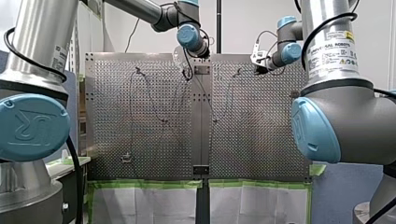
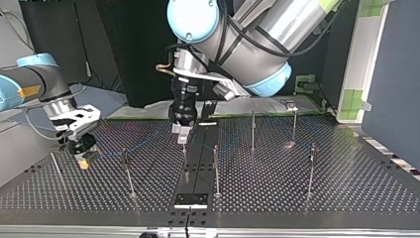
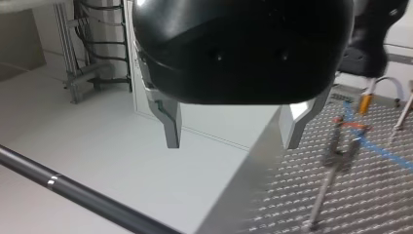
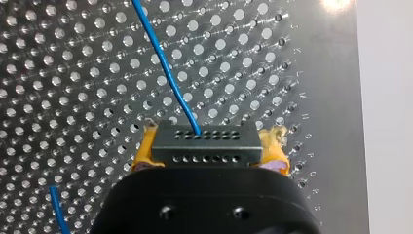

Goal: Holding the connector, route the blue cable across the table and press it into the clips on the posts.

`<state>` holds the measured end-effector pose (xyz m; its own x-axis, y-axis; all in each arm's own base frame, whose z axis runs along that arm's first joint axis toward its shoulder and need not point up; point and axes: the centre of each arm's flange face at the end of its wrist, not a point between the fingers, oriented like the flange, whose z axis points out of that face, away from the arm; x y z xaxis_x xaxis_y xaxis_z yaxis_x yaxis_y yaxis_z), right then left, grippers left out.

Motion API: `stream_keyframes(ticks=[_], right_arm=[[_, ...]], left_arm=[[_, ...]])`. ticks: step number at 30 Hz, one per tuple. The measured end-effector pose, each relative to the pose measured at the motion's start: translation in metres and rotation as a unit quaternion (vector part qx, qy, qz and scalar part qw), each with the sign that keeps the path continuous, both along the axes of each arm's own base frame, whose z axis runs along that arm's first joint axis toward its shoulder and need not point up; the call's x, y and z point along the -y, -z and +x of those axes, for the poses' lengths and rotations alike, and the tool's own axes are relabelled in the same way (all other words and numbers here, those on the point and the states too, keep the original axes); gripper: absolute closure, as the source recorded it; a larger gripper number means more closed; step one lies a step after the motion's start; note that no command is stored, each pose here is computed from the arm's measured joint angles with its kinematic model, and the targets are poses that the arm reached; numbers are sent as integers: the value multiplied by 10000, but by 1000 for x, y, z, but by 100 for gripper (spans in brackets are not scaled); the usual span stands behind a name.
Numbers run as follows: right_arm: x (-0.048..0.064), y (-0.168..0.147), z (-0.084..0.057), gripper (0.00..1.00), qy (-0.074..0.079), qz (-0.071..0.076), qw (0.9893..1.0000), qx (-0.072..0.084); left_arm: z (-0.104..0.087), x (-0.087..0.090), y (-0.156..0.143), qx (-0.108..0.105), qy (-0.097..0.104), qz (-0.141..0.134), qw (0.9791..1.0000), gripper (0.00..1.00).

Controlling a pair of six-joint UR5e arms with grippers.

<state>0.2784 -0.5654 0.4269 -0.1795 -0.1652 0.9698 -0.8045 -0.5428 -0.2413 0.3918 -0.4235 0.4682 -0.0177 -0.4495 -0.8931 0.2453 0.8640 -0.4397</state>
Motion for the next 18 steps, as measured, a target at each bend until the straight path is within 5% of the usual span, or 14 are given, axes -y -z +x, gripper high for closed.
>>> stream_keyframes(ticks=[8,18], right_arm=[[-1,0,1,100,-10,-4,10000,-11],[-1,0,2,100,-11,2,10000,-12]], left_arm=[[-7,15,54,-270,-81,-210,9994,0],[-12,10,87,-296,-175,-255,9991,0]])
